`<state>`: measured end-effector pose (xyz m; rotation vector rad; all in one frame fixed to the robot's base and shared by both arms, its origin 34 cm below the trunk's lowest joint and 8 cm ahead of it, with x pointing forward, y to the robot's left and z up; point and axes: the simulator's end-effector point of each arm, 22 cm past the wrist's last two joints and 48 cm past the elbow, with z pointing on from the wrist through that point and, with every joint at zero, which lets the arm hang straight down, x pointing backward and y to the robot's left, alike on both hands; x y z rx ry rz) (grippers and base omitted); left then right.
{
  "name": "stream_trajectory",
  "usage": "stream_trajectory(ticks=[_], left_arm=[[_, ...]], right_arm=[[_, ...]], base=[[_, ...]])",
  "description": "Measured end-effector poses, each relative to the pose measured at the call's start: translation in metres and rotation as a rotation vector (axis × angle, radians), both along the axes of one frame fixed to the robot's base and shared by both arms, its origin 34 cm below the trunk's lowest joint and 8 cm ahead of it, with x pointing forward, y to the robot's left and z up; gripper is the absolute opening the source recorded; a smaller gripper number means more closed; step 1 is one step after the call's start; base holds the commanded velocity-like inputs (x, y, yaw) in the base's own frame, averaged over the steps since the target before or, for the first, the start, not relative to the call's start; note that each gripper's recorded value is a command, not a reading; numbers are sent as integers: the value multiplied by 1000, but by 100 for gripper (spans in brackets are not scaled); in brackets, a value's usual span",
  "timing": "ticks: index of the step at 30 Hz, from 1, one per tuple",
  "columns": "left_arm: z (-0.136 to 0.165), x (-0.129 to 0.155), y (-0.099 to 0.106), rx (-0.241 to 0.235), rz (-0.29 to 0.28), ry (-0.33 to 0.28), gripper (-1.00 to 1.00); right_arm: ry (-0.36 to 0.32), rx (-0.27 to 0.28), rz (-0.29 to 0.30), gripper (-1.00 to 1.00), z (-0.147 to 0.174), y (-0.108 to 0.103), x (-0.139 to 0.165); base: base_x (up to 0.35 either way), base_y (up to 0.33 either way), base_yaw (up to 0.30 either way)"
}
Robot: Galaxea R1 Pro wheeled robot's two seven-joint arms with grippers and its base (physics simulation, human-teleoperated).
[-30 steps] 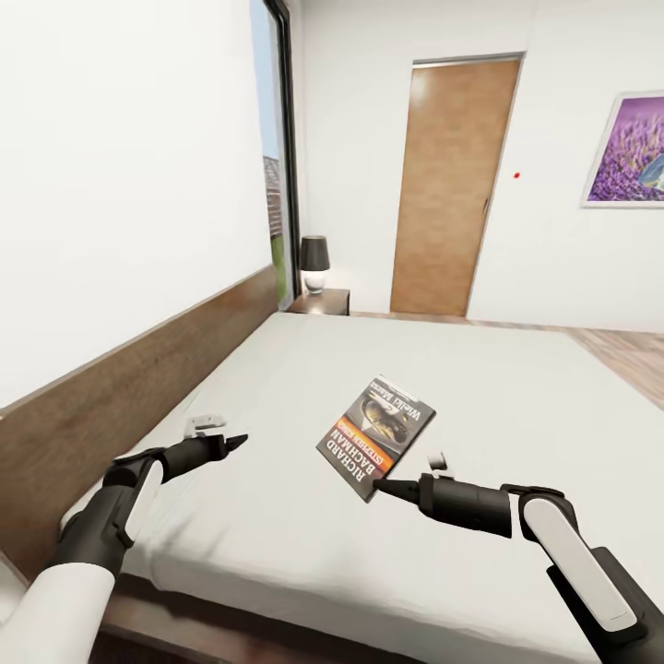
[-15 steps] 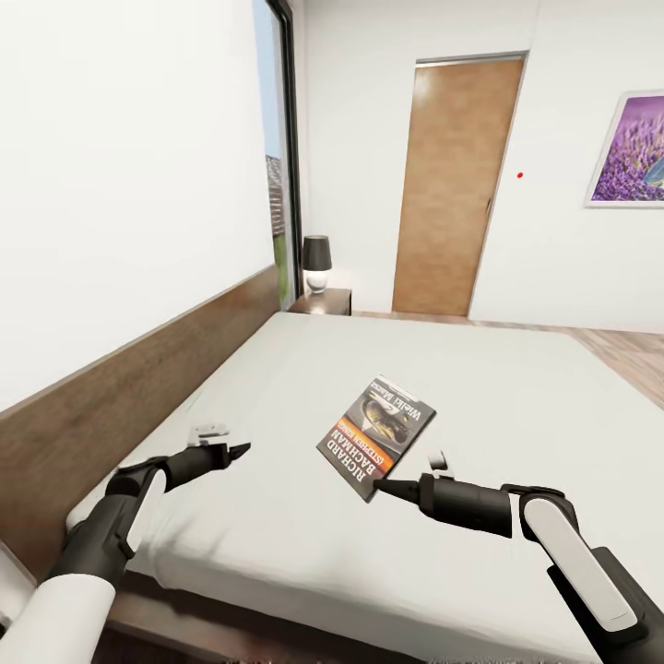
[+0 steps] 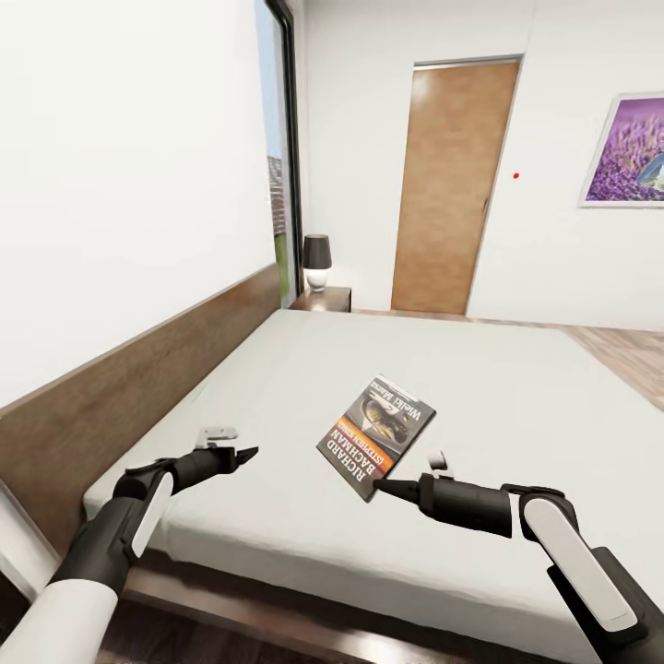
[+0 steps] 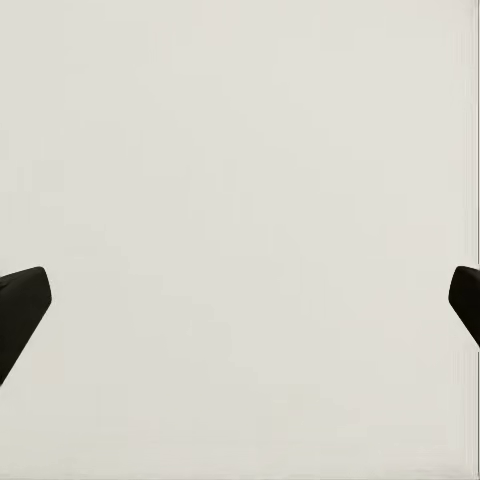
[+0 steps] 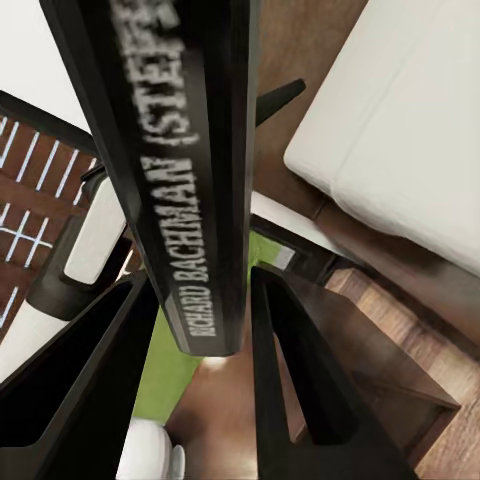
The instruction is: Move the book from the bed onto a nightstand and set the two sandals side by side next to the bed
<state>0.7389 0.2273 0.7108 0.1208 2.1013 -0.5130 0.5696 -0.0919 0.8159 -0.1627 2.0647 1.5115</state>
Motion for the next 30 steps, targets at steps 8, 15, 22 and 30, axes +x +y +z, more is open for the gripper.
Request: stream_trajectory(ticks=[8, 15, 22, 30], left_arm=[[1, -2, -2, 6, -5, -5, 100], [0, -3, -3, 6, -8, -6, 100], [-1, -3, -3, 5, -9, -4, 100], [-3, -3, -4, 5, -10, 1, 100]], right_arm=[[0, 0, 0, -100, 0, 0, 0], [1, -2, 1, -100, -1, 1, 0], [2, -3, 1, -100, -2, 1, 0], [3, -17, -1, -100, -6, 0, 1]], base=[[-158, -83, 118], [-119, -115, 258], [-23, -36, 282], [-4, -147, 286]])
